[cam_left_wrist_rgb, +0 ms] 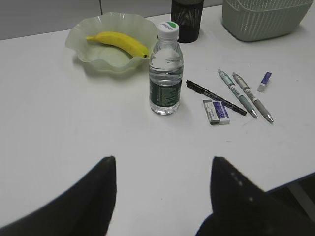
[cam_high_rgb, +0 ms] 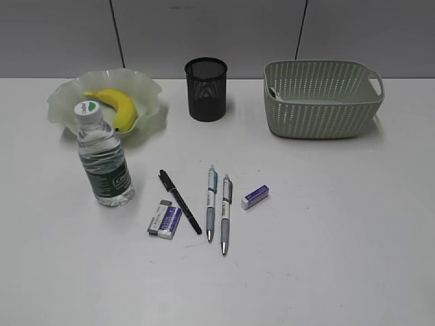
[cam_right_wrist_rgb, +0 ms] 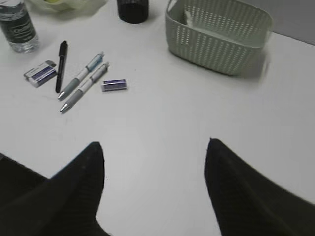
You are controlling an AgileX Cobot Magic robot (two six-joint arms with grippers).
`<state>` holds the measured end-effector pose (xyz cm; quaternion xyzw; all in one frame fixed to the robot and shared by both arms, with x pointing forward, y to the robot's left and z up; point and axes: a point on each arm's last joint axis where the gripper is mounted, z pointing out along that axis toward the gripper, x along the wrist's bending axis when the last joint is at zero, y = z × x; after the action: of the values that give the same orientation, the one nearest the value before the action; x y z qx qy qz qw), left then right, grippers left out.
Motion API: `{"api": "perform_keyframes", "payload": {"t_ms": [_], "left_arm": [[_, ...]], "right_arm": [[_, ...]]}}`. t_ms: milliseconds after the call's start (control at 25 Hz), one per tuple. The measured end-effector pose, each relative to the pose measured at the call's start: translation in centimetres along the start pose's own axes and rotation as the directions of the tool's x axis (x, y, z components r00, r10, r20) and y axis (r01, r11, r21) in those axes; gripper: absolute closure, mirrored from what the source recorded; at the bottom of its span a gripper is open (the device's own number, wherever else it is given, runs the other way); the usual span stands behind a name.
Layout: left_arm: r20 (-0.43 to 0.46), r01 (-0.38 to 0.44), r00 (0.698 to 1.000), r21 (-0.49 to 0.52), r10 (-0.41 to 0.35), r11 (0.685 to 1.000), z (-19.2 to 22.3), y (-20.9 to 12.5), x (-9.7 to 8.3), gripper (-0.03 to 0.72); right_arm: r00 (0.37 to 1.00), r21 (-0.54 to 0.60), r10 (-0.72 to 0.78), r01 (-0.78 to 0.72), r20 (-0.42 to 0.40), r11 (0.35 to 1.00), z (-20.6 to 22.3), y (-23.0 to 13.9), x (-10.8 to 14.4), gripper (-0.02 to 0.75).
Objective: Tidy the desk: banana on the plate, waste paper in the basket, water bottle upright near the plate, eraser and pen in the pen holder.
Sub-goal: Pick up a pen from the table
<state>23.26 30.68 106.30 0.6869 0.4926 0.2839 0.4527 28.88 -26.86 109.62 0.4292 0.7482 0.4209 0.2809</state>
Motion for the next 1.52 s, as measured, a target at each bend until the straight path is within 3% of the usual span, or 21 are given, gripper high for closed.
{"api": "perform_keyframes", "payload": {"t_ms": [320, 440, 560, 680, 760, 960, 1160, 1520], "left_arm": [[0.001, 0.001, 1.0, -0.013, -0.001, 1.0, -0.2, -0.1, 0.0, 0.239], [0.0, 0.001, 1.0, -0.013, -0.001, 1.0, -0.2, -0.1, 0.0, 0.24], [0.0, 0.0, 1.0, -0.013, 0.0, 1.0, -0.2, -0.1, 0.0, 0.24], [-0.001, 0.0, 1.0, -0.013, 0.0, 1.0, -0.2, -0.1, 0.0, 0.24], [-0.001, 0.0, 1.0, -0.013, 0.0, 1.0, -0.2, -0.1, 0.0, 0.24], [-0.002, 0.0, 1.0, -0.013, 0.0, 1.0, -0.2, -0.1, 0.0, 0.24], [-0.002, 0.001, 1.0, -0.013, -0.001, 1.0, -0.2, -0.1, 0.0, 0.24], [-0.002, 0.002, 1.0, -0.013, -0.002, 1.0, -0.2, -0.1, 0.0, 0.24]], "right_arm": [[0.984, 0.334, 0.046, 0.013, -0.17, 0.943, 11.2, 7.7, -1.4, 0.234], [0.97, 0.437, 0.047, 0.064, -0.237, 0.897, 15.9, 9.7, 0.2, 0.244], [0.972, 0.562, 0.065, 0.076, -0.228, 0.823, 20.9, 10.7, 2.6, 0.251], [0.978, 0.703, 0.139, 0.011, -0.156, 0.712, 25.8, 10.3, 5.6, 0.251], [0.974, 0.768, 0.216, -0.088, -0.067, 0.634, 28.5, 10.0, 7.0, 0.251], [0.96, 0.85, 0.277, -0.173, 0.034, 0.498, 35.2, 7.4, 8.8, 0.251], [0.958, 0.884, 0.27, -0.207, 0.096, 0.42, 39.4, 4.3, 9.4, 0.252], [0.962, 0.909, 0.228, -0.227, 0.152, 0.349, 43.1, -0.4, 9.7, 0.253]]}}
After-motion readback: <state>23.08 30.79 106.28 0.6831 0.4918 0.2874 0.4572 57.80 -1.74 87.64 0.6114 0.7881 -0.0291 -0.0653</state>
